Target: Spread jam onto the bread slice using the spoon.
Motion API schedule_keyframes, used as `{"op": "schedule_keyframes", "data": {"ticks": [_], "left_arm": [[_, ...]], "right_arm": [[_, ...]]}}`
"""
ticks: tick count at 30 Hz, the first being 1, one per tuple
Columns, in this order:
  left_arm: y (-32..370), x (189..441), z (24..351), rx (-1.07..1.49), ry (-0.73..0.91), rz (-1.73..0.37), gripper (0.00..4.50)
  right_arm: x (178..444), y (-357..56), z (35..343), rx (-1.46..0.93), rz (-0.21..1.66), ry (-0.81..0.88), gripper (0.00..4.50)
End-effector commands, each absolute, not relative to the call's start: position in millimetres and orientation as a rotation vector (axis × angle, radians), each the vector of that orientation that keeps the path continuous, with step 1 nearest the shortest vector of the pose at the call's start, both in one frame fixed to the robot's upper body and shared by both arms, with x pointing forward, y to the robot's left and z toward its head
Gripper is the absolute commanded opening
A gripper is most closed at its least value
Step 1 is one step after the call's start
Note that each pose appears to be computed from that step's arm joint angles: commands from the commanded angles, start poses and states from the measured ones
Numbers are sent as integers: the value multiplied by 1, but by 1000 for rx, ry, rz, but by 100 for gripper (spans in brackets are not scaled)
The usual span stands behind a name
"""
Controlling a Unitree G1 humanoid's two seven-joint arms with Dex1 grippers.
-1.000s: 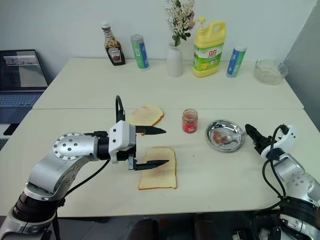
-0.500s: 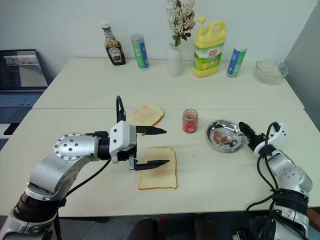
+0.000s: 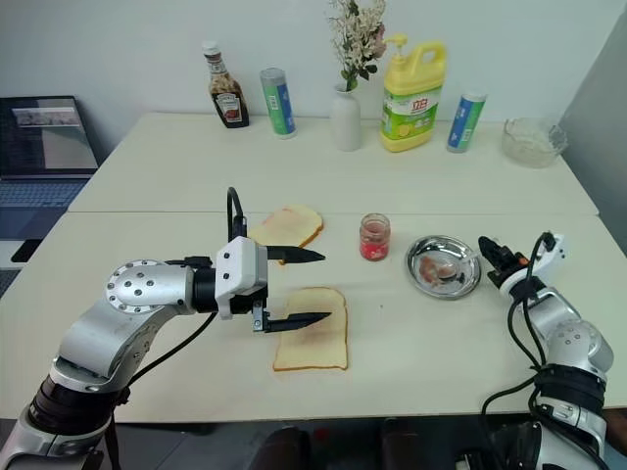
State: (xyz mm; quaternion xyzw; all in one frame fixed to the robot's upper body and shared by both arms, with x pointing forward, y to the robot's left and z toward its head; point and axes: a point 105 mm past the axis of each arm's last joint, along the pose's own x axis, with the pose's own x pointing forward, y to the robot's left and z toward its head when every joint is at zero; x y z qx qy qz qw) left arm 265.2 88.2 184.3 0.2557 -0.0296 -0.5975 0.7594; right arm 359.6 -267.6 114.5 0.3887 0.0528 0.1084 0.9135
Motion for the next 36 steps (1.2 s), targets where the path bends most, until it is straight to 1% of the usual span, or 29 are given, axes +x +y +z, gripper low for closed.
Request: {"op": "schedule_keyframes", "data": {"ticks": [1, 4, 7, 10, 13, 16, 19, 24, 29, 36], "left_arm": [[87, 265, 191, 558, -103, -1290, 450], [90, 269, 192, 529, -99, -1257, 450], [98, 276, 195, 477, -82, -1181, 450], [108, 280, 197, 410, -60, -1115, 450], [115, 280, 198, 365, -46, -1087, 450], [125, 286, 193, 400, -15, -1041, 450], [129, 294, 189, 440, 1, -1006, 450], [121, 300, 185, 457, 7, -1009, 450], [120, 302, 183, 470, 26, -1002, 450], [122, 303, 179, 480, 38, -973, 450]], "right_arm": [[354, -273, 124, 789, 221, 71, 4], [351, -273, 131, 776, 235, 51, 4], [345, -264, 149, 726, 285, 16, 4], [335, -251, 174, 671, 346, -39, 4], [328, -242, 194, 633, 369, -84, 4], [319, -223, 229, 536, 415, -159, 4], [316, -197, 249, 412, 477, -184, 4], [328, -157, 266, 250, 558, -203, 4], [351, -118, 274, 53, 620, -221, 4], [368, -101, 271, -88, 660, -269, 4]]}}
